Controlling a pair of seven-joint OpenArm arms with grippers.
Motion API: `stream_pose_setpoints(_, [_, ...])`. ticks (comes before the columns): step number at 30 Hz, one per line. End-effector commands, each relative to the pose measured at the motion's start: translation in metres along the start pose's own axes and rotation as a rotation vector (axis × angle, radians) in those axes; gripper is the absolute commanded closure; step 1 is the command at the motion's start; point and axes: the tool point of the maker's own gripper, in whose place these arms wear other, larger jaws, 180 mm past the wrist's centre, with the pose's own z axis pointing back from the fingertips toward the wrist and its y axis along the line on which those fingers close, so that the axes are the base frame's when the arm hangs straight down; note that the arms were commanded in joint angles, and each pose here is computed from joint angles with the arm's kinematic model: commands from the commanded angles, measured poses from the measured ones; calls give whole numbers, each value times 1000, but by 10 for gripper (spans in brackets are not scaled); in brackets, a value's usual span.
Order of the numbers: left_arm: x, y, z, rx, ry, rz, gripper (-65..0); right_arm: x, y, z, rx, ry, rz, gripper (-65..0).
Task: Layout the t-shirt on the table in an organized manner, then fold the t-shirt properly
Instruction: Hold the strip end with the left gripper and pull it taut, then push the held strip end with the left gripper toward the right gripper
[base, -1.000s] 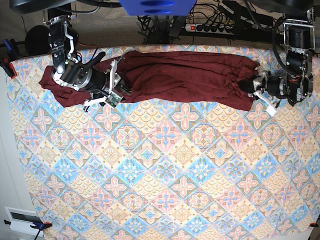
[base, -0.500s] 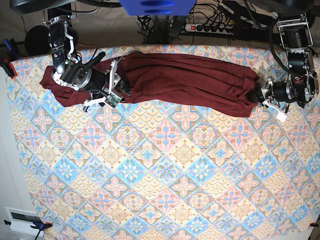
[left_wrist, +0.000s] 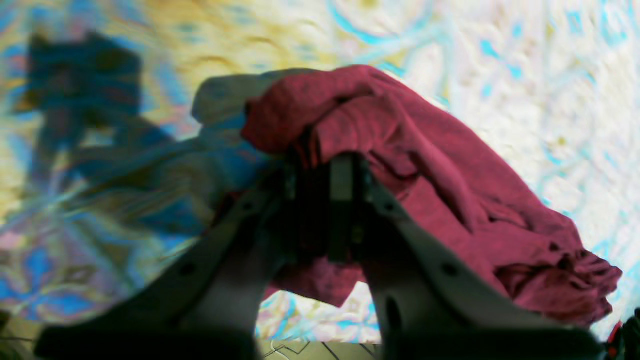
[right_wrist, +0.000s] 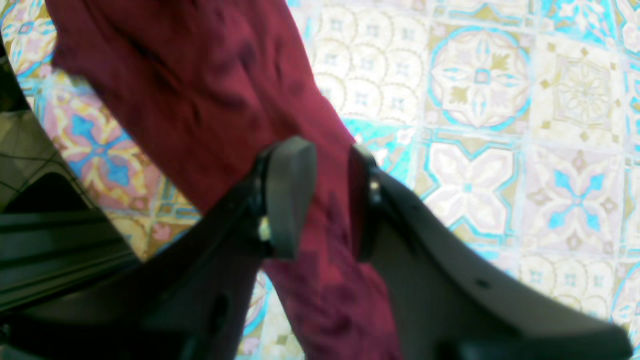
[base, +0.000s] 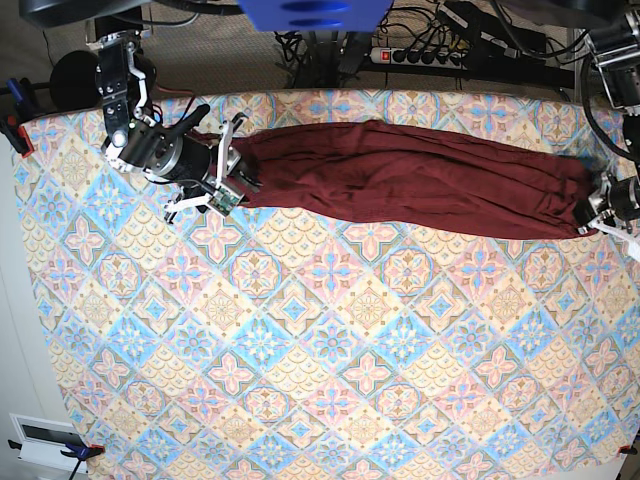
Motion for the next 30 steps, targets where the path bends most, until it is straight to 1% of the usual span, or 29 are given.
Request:
stream_pose_setpoints(1, [16, -9, 11, -30, -45, -12, 0, 12, -4, 4, -8, -44, 13, -154])
stream_pose_setpoints(3, [11, -22, 11, -86, -24, -9, 0, 13, -5, 4, -9, -45, 14, -154])
stream_pose_setpoints(5, [-12, -42, 8, -157, 47, -18, 0, 12, -5, 4, -10, -44, 15, -154])
stream_pose_setpoints(6, [-21, -54, 8, -195, 63, -31, 0, 12, -5, 4, -10, -44, 15, -154])
stream_pose_setpoints(11, [-59, -102, 14, -324, 82, -112, 0, 12, -6, 5, -13, -43, 17, -154])
stream_pose_setpoints(13, [-72, -123, 16, -386, 82, -123, 0, 12, -7, 5, -14, -44, 16, -154])
stream_pose_setpoints(16, [-89, -147, 15, -462, 83, -114, 0, 11, -17, 10, -47, -45, 4, -154])
stream_pose_setpoints(22, [-115, -173, 2, -555, 126, -32, 0, 7, -35, 20, -105, -43, -16, -154])
stream_pose_setpoints(27, [-148, -205, -10, -619, 216, -54, 0, 6, -40, 22, -120, -43, -21, -154])
stream_pose_setpoints(29, [-151, -217, -11, -650, 216, -42, 0, 5, -40, 22, -119, -42, -22, -154])
stream_pose_setpoints(30, [-153, -218, -14, -648, 220, -34, 0, 5, -40, 22, -119, -42, -22, -154])
